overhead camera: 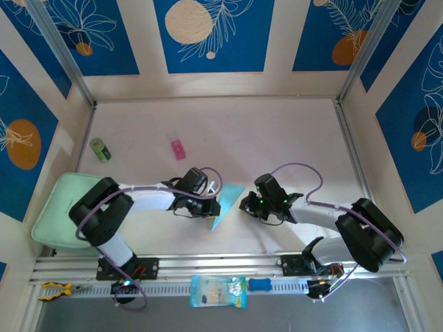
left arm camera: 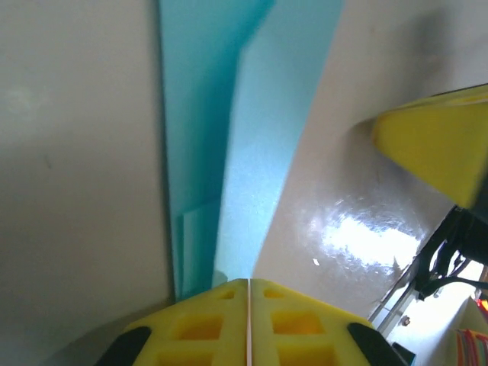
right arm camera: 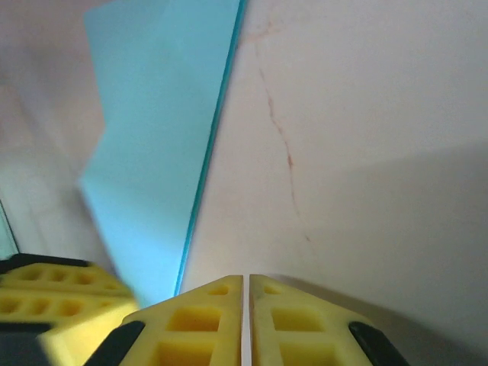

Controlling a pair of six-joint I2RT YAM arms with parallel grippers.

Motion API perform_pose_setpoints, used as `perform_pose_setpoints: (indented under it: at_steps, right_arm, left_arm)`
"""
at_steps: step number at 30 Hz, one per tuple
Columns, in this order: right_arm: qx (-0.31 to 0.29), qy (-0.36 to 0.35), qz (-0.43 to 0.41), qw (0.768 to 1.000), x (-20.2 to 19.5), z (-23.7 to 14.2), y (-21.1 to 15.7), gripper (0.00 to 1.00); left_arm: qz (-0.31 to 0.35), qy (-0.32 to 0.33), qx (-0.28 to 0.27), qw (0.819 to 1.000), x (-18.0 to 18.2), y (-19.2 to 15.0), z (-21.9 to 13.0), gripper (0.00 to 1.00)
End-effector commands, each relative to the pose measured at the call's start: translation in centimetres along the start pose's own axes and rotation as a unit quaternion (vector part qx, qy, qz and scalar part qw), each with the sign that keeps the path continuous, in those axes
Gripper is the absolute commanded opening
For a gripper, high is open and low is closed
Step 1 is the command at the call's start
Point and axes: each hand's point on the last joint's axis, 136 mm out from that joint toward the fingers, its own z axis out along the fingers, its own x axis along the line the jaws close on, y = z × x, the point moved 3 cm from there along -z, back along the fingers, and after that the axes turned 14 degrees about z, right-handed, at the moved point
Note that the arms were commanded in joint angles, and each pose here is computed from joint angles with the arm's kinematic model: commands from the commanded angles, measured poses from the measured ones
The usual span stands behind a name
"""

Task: Fold a paper plane with a square sheet of paper (pick it up from the middle)
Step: Perform the fifth fold on the wing at the bottom-center of the table, then turn over a paper plane at the center of the table.

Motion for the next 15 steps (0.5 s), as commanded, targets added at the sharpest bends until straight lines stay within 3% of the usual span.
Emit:
perform_pose_setpoints:
  at_steps: [1,6,15]
  right_arm:
    - [-0.009,0.002,0.006,1.0,0.2,-0.6,-0.3,0.13]
    - [0.003,0.014,-0.009,1.0,1.6,-0.5,-0.7,0.16]
    - [0.028,0.011,-0.023,0.999,2.9,1.2,-1.3,0.17]
  left_arm:
    - [0.024,0.057,-0.021,0.998,0.4,0.6,-2.5,0.16]
    - [0.037,0.078,-0.034,0.996,1.7,2.0,-4.8,0.25]
    - [0.022,-0.026,0.011,0.999,1.6,2.4,-2.3,0.28]
